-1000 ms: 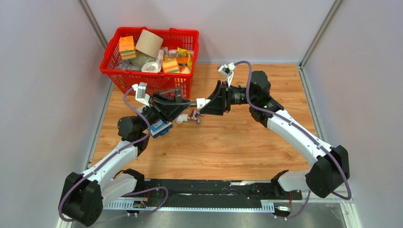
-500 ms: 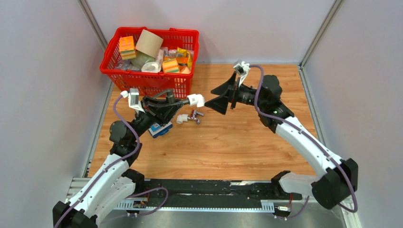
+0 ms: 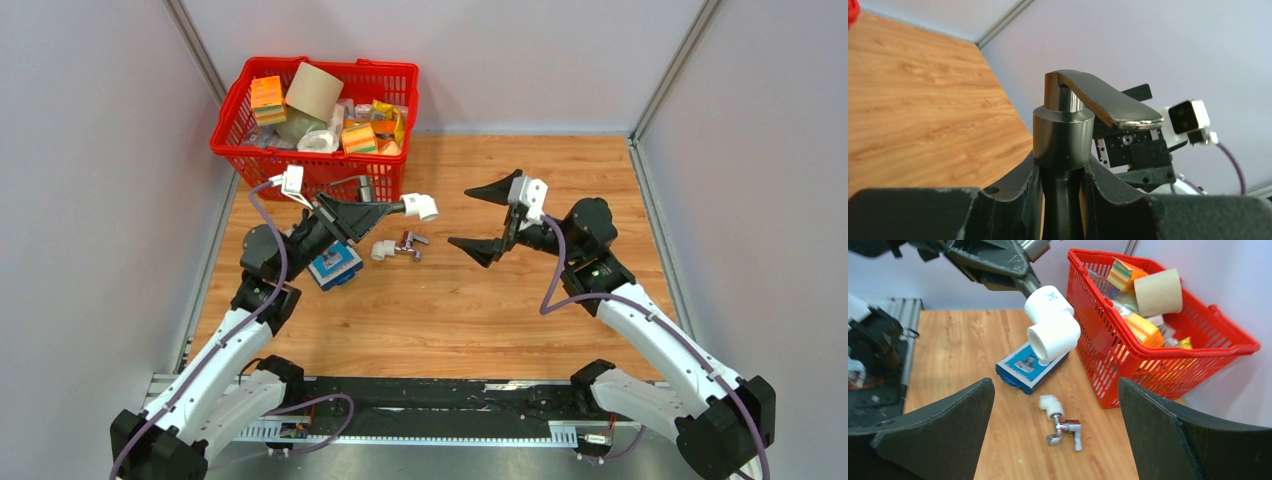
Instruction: Install the water faucets
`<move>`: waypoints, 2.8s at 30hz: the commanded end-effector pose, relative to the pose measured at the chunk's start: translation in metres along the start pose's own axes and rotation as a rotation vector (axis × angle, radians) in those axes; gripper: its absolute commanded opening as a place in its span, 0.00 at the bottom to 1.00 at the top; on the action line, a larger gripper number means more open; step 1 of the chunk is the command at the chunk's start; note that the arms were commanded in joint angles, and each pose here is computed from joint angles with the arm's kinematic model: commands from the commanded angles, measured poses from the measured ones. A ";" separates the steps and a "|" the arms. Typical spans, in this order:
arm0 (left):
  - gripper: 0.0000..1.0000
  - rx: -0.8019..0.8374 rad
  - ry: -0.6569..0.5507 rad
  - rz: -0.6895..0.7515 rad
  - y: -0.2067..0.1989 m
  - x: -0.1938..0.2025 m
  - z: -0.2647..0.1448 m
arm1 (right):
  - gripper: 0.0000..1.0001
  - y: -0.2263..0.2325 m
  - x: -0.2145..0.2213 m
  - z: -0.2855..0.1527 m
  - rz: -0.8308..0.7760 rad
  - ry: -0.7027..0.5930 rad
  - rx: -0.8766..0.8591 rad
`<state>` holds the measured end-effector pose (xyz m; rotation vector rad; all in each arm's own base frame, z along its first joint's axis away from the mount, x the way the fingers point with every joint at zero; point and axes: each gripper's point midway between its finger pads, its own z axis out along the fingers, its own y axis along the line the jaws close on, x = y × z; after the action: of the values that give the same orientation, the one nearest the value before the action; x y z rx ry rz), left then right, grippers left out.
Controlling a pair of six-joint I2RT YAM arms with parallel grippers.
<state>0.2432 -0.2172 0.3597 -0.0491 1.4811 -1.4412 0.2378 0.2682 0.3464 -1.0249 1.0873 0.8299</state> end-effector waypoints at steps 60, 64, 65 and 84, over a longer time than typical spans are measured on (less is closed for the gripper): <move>0.00 0.626 0.189 0.972 -0.056 0.054 -0.036 | 0.00 0.033 0.038 0.040 0.954 0.100 -0.279; 0.00 0.592 0.139 0.906 -0.050 0.054 -0.038 | 0.31 0.013 0.039 0.039 0.831 0.085 -0.188; 0.00 0.541 0.093 0.853 -0.050 0.045 -0.035 | 0.45 0.008 0.035 0.039 0.782 0.077 -0.162; 0.00 -0.009 0.016 -0.197 -0.010 0.004 0.005 | 0.89 0.028 -0.023 0.018 -0.291 -0.151 -0.189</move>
<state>0.2439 -0.2199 0.3259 -0.0947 1.5558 -1.4134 0.2201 0.2870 0.3608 -1.1253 0.9106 0.9096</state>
